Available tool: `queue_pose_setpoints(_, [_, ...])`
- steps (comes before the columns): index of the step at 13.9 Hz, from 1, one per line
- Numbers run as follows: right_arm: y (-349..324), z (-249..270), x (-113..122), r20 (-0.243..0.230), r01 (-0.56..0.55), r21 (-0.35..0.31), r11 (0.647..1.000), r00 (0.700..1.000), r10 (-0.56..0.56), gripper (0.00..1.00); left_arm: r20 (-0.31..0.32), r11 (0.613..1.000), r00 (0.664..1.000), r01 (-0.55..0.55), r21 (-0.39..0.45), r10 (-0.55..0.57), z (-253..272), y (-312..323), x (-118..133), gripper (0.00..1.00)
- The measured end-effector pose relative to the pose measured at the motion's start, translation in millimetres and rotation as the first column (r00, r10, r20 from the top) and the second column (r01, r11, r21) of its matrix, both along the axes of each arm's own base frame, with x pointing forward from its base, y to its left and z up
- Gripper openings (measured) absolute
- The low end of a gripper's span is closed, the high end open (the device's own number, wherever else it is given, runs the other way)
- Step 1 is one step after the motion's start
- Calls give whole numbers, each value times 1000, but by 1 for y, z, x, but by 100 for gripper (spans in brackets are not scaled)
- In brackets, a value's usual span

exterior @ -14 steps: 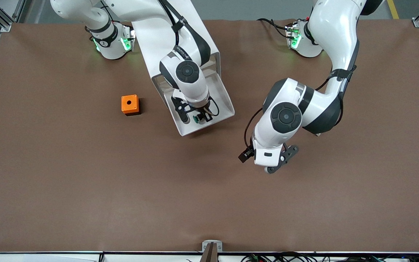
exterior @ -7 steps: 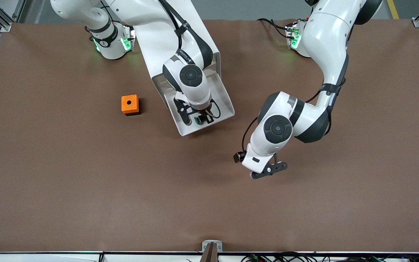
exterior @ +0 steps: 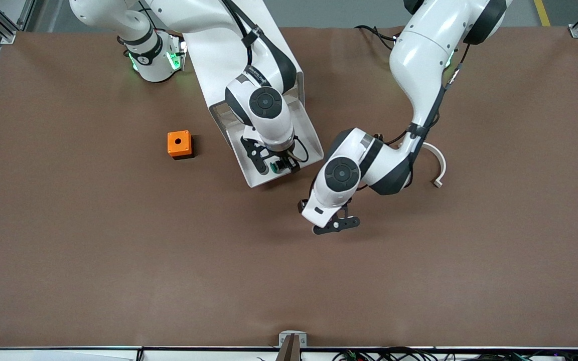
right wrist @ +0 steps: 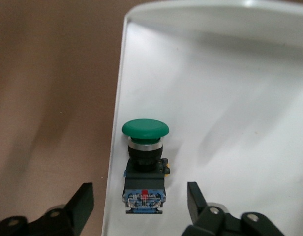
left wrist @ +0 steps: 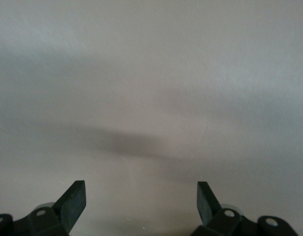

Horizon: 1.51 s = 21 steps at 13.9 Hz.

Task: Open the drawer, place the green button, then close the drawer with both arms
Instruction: 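Push the drawer shut with the left gripper while the right gripper withdraws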

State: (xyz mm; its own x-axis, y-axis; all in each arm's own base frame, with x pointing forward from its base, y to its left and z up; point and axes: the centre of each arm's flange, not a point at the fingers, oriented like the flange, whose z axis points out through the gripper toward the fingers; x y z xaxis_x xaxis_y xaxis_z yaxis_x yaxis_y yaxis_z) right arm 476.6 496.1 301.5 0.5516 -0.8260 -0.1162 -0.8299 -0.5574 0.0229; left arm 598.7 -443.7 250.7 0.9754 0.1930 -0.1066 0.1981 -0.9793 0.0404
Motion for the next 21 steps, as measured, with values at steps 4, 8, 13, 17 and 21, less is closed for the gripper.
queue_pose_setpoints(4, [-38, 45, 39, -45, -284, 2, 959, 958, 283, 100, -45, 999, 999, -31, -28, 29, -9, -11, -11, 100])
queue_pose_setpoints(8, [-129, 98, 86, -61, -486, 33, 873, 871, 487, 100, -100, 996, 994, -61, -69, 54, -12, -35, -32, 100])
queue_pose_setpoints(13, [-275, 157, 125, -80, -653, 39, 757, 753, 654, 100, -116, 997, 992, -49, -52, 43, -19, -58, -57, 100])
queue_pose_setpoints(17, [-376, 193, 134, -75, -727, 61, 684, 680, 729, 100, -124, 999, 992, -23, -47, 17, -22, -76, -78, 100])
queue_pose_setpoints(21, [-485, 224, 130, -41, -781, 104, 615, 615, 788, 100, -130, 999, 991, -28, -35, 23, -23, -97, -101, 100])
